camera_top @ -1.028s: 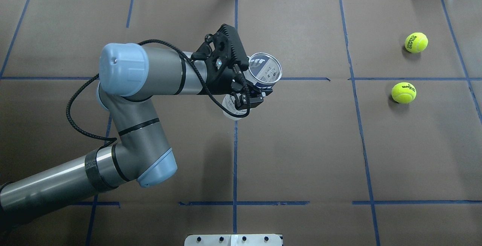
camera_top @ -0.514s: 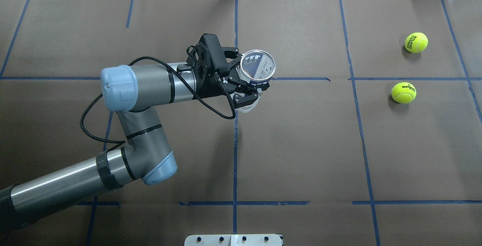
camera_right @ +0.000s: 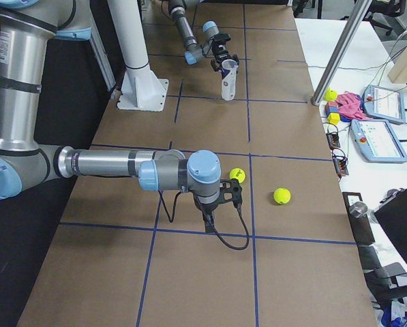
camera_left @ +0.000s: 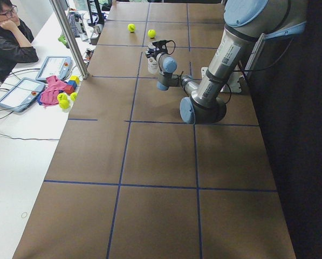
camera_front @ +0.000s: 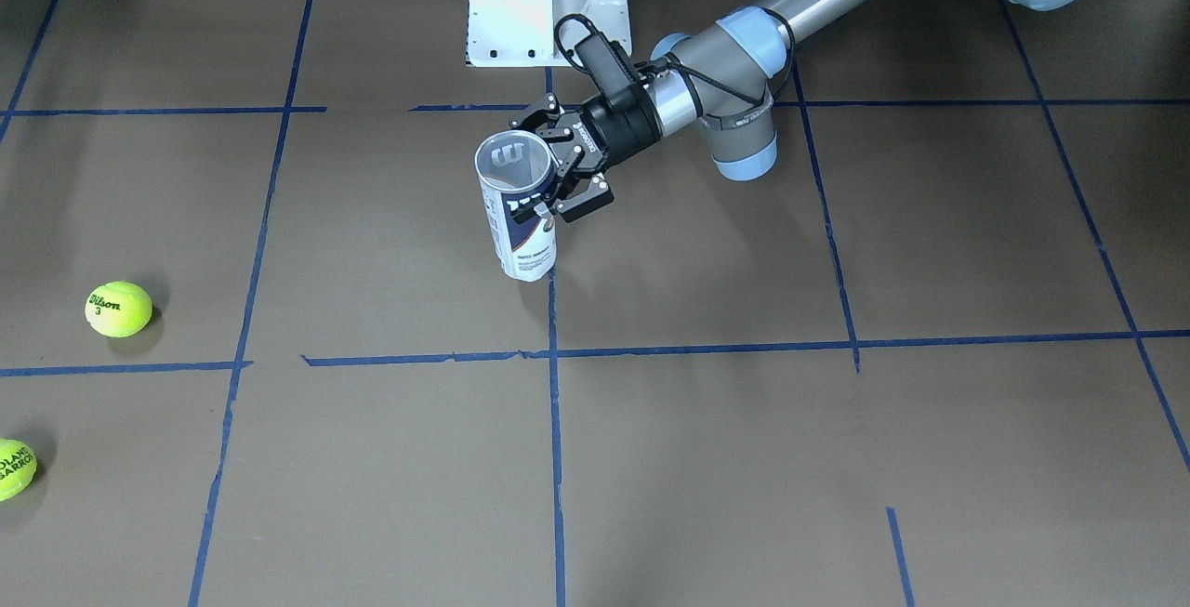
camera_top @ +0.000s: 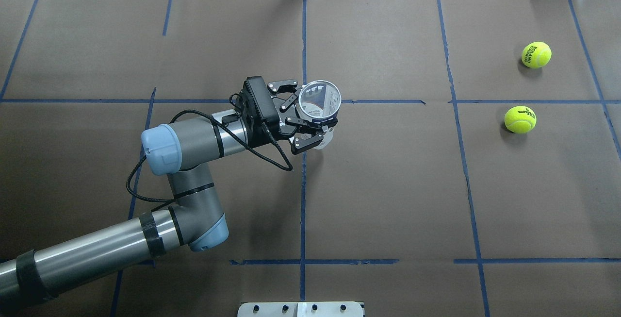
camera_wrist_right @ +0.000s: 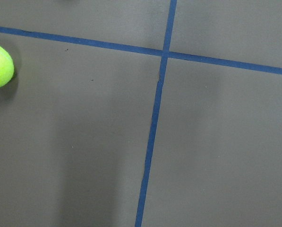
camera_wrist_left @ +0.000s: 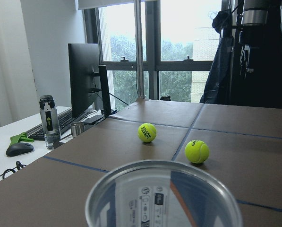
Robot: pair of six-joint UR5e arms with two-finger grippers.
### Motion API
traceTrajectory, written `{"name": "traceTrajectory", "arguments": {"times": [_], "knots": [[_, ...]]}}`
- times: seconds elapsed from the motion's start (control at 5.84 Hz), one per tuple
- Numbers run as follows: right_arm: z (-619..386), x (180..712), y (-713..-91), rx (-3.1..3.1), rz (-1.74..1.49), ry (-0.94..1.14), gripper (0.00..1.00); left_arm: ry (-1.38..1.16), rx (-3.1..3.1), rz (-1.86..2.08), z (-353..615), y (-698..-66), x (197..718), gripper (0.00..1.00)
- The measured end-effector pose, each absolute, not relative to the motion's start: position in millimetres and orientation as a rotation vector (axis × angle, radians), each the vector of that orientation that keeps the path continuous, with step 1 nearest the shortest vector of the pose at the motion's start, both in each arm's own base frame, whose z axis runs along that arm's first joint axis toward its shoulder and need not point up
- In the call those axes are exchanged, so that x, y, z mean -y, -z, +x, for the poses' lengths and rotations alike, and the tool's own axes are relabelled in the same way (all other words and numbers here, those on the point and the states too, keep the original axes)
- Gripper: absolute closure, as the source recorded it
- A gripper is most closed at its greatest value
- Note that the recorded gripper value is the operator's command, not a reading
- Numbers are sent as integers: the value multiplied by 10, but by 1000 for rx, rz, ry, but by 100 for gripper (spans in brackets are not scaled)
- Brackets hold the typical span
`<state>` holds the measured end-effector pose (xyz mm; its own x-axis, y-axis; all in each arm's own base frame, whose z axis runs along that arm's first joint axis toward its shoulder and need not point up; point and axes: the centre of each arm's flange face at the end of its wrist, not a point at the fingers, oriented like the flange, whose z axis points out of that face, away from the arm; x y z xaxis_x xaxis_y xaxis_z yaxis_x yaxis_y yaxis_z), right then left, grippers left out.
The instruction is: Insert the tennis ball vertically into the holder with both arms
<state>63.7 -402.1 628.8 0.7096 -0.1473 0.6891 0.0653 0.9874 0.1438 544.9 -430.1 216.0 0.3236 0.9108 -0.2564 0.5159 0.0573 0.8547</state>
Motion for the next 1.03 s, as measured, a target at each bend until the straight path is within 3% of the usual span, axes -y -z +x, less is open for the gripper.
{"name": "traceTrajectory", "arguments": {"times": [0.86,1.03], "knots": [[632,4022,-6284,774,112,120,0,-484,-1294,1590,5505,-2423,4405,27],[632,4022,-6284,774,112,120,0,-466,-1285,1591,5513,-2434,4405,21]]}}
